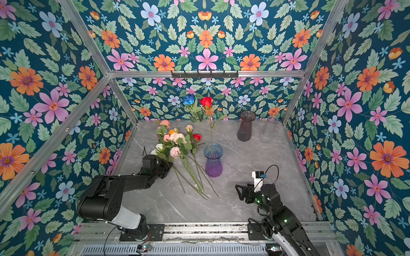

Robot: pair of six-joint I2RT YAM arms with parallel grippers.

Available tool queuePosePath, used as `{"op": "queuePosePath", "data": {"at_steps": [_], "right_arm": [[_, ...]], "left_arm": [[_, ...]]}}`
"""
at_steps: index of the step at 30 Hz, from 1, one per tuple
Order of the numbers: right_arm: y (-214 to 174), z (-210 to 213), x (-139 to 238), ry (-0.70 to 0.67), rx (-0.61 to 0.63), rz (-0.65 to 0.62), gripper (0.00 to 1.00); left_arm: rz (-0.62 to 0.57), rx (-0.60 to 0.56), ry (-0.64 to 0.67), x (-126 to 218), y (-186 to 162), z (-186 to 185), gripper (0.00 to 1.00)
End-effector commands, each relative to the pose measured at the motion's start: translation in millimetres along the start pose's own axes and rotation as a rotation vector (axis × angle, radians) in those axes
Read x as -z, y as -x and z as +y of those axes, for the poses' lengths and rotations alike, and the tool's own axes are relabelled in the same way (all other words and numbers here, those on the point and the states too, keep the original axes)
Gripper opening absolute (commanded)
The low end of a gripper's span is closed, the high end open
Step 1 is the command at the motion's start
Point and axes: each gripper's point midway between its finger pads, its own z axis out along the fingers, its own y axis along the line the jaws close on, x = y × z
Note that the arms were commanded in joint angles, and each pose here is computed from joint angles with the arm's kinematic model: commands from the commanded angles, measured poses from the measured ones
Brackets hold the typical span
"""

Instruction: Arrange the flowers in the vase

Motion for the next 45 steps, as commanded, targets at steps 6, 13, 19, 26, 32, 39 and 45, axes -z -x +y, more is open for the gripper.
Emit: {"op": "queuePosePath", "data": {"at_steps": [6,13,19,26,32,39,45], "right_arm": [[5,0,1,-0.003,0.001,-0.022,0.85],[5,0,1,-0.003,0.001,-0.023,0.85],[5,0,0,-0.004,0.001,-0.022,0.85],[5,1,0,-0.002,0.001,-0.023,0.85],[5,1,0,0.0,0.002,-0.022,0.85],[5,1,0,0.002,0.003,-0.021,0.85],[5,2,0,0.004,0.003,-0.02,0.85]], "left_arm": [[-0.021,-0.06,-0.069,11,7,-23,0.0],[-0.067,-0.111,-0.118,33,15,-47,0.0],[-0.145,-0.285,-0.285,79,28,-115,0.0],[-0.218,-0.444,-0.487,148,34,-202,0.0],[-0.327,-0.519,-0.779,224,30,-275,0.0],[-0.467,-0.536,-1.197,322,17,-338,0.0],[-0.536,-0.504,-1.39,363,19,-366,0.0]]}}
